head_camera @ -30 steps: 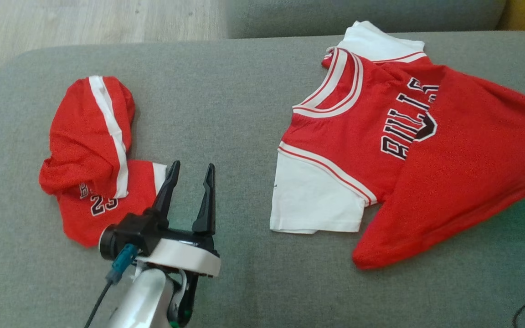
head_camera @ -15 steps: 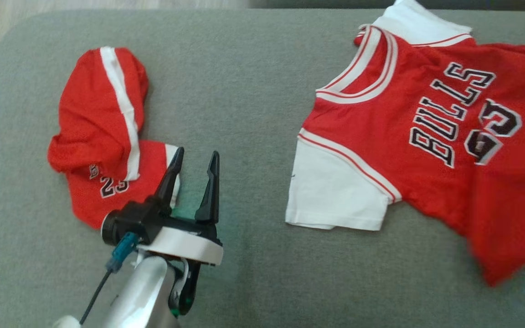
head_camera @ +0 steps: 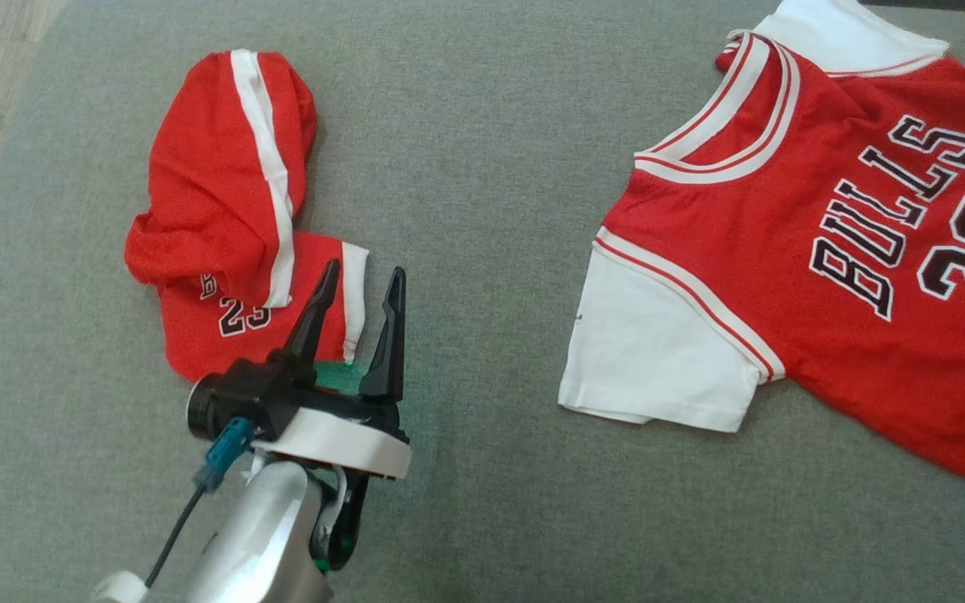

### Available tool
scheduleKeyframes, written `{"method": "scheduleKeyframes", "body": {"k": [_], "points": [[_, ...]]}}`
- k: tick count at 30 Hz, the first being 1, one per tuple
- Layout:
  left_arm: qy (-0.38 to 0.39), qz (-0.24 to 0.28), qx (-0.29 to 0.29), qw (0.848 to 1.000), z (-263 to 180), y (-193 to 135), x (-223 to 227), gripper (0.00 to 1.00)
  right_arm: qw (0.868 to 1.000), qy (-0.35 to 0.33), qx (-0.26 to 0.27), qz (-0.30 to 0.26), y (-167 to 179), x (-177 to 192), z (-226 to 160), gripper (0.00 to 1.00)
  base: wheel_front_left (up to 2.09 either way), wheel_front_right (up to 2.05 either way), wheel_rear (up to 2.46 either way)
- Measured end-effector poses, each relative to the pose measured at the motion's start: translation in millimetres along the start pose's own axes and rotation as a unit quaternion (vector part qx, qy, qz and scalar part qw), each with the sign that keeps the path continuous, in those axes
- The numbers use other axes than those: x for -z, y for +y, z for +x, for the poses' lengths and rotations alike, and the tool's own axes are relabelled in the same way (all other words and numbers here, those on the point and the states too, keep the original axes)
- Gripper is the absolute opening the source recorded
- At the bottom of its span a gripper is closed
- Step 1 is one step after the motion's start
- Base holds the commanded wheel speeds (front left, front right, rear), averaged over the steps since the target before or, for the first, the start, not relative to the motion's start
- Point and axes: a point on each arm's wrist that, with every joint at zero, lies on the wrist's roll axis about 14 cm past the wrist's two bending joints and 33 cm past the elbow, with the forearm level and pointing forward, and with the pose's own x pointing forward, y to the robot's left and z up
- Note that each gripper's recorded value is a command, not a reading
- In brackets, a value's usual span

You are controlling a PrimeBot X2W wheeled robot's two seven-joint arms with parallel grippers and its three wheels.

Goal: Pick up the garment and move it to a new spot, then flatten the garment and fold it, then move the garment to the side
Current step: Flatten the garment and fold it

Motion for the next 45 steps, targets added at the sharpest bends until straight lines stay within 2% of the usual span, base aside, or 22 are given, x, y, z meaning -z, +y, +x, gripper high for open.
{"method": "scheduleKeyframes", "body": {"k": [2, 3, 4, 5, 10, 14, 17, 20, 24, 27, 32, 37, 39, 42, 45], "points": [[-0.001, 0.001, 0.000, 1.000, -0.3, 0.0, -0.6, 1.00, 1.000, -0.019, 0.005, -0.005, -3.5, -9.3, 1.9, 0.00, 0.00, 0.00, 0.00], [-0.001, 0.001, 0.000, 1.000, -0.2, 0.0, -1.0, 1.00, 0.999, -0.028, 0.007, -0.014, -4.7, -14.1, 2.8, 0.33, 0.00, 0.00, 0.00], [-0.002, 0.002, 0.000, 1.000, 0.1, -0.1, -1.6, 1.00, 0.999, -0.037, 0.008, -0.022, -5.2, -18.5, 3.6, 0.96, 0.00, 0.00, 0.00], [-0.003, 0.002, 0.001, 1.000, 0.5, -0.3, -2.1, 1.00, 0.998, -0.049, 0.010, -0.025, -5.6, -23.9, 4.3, 1.00, 0.00, 0.00, 0.00], [-0.007, 0.004, 0.005, 1.000, 2.9, -2.5, -5.9, 1.00, 0.994, -0.106, 0.009, -0.009, -1.2, -49.7, 3.4, 1.00, 0.00, 0.00, 0.00], [-0.012, 0.004, 0.011, 1.000, 2.5, -6.9, -9.7, 1.00, 0.994, -0.105, -0.011, 0.010, 15.8, -41.5, -3.9, 1.00, 0.00, 0.00, 0.00], [-0.021, 0.005, 0.017, 1.000, 2.0, -11.9, -16.1, 1.00, 0.991, -0.128, -0.028, 0.040, 31.5, -43.1, -17.3, 1.00, 0.00, 0.00, 0.00], [-0.030, 0.005, 0.024, 0.999, 1.4, -18.2, -22.3, 1.00, 0.980, -0.171, -0.050, 0.085, 51.1, -58.8, -37.7, 1.00, 0.00, 0.00, 0.00], [-0.034, 0.002, 0.033, 0.999, -4.8, -28.1, -24.0, 1.00, 0.957, -0.221, -0.087, 0.167, 79.7, -78.8, -79.2, 1.00, 0.00, 0.00, 0.00], [-0.038, 0.001, 0.042, 0.998, -10.1, -37.7, -26.0, 1.00, 0.940, -0.239, -0.107, 0.218, 87.8, -78.3, -114.4, 1.00, 0.00, 0.00, 0.00], [-0.054, 0.000, 0.066, 0.996, -12.2, -56.6, -36.3, 1.00, 0.930, -0.220, -0.127, 0.267, 80.7, -40.4, -163.8, 1.00, 0.00, 0.00, 0.00], [-0.064, 0.001, 0.086, 0.994, -11.9, -71.7, -43.5, 1.00, 0.922, -0.169, -0.177, 0.299, 108.5, 5.7, -208.3, 1.00, 0.00, 0.00, 0.00], [-0.063, -0.004, 0.089, 0.994, -12.2, -74.3, -42.8, 1.00, 0.918, -0.145, -0.188, 0.316, 117.5, 26.0, -221.3, 1.00, 0.00, 0.00, 0.00], [-0.054, -0.007, 0.091, 0.994, -12.6, -75.6, -36.6, 1.00, 0.920, -0.118, -0.196, 0.319, 128.7, 53.1, -235.6, 1.00, 0.00, 0.00, 0.00], [-0.040, -0.007, 0.095, 0.995, -10.2, -77.9, -26.7, 1.00, 0.919, -0.115, -0.186, 0.329, 126.1, 62.1, -236.4, 1.00, 0.00, 0.00, 0.00]]}}
